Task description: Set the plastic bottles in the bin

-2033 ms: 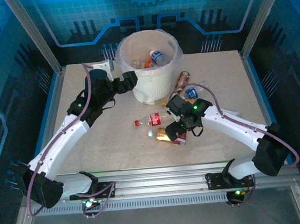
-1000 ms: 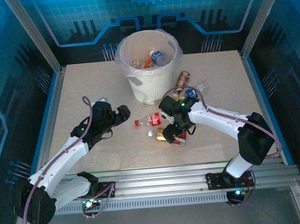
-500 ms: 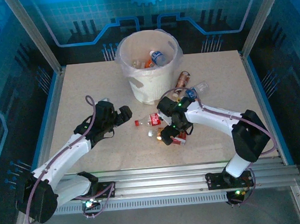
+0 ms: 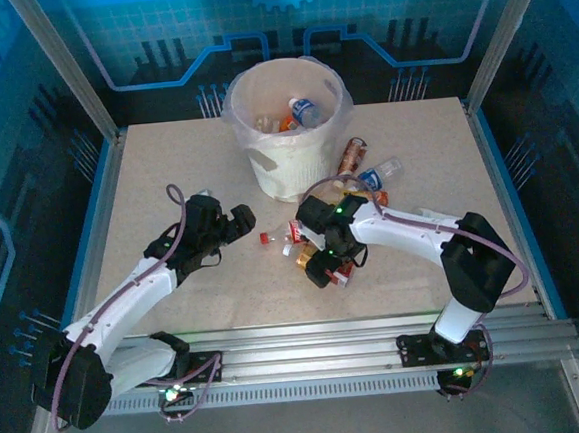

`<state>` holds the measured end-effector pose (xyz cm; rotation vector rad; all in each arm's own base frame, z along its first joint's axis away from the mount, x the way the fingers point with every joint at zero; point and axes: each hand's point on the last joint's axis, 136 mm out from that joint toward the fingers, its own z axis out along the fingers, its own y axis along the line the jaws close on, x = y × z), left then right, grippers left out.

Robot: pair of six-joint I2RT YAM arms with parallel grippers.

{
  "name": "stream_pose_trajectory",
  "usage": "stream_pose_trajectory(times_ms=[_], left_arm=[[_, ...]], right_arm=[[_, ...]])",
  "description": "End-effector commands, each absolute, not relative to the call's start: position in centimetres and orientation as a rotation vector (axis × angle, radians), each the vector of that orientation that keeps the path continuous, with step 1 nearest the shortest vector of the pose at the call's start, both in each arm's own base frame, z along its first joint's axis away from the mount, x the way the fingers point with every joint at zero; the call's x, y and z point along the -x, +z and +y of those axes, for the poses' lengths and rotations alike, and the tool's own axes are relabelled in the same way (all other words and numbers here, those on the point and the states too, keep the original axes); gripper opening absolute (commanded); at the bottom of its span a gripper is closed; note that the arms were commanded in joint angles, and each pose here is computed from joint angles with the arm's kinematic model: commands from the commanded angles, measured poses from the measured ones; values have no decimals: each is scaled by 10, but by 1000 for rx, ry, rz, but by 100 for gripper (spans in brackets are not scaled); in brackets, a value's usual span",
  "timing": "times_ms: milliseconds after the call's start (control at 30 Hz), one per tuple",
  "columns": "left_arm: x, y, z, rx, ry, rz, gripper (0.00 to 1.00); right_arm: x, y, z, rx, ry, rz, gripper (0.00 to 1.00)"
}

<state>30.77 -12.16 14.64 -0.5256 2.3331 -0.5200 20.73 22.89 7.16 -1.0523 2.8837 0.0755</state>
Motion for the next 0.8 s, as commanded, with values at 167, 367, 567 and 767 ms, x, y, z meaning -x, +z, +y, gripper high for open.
stream_pose_trajectory(times_ms=[167, 367, 567, 767], left_arm=[[-307, 146, -123, 558, -547, 2326, 99], [-307, 149, -121, 570, -542, 2312, 99], [-306, 149, -118, 584, -529, 2310, 99], [-305, 148, -112, 614, -500, 2303, 99]], right_arm=[[-184, 52, 240, 1192, 45, 2895, 94], [-183, 41, 243, 1232, 9, 2897, 95], [-186, 30, 247, 1252, -3, 2898, 95], [-187, 19, 252, 1275, -4, 2904, 90]])
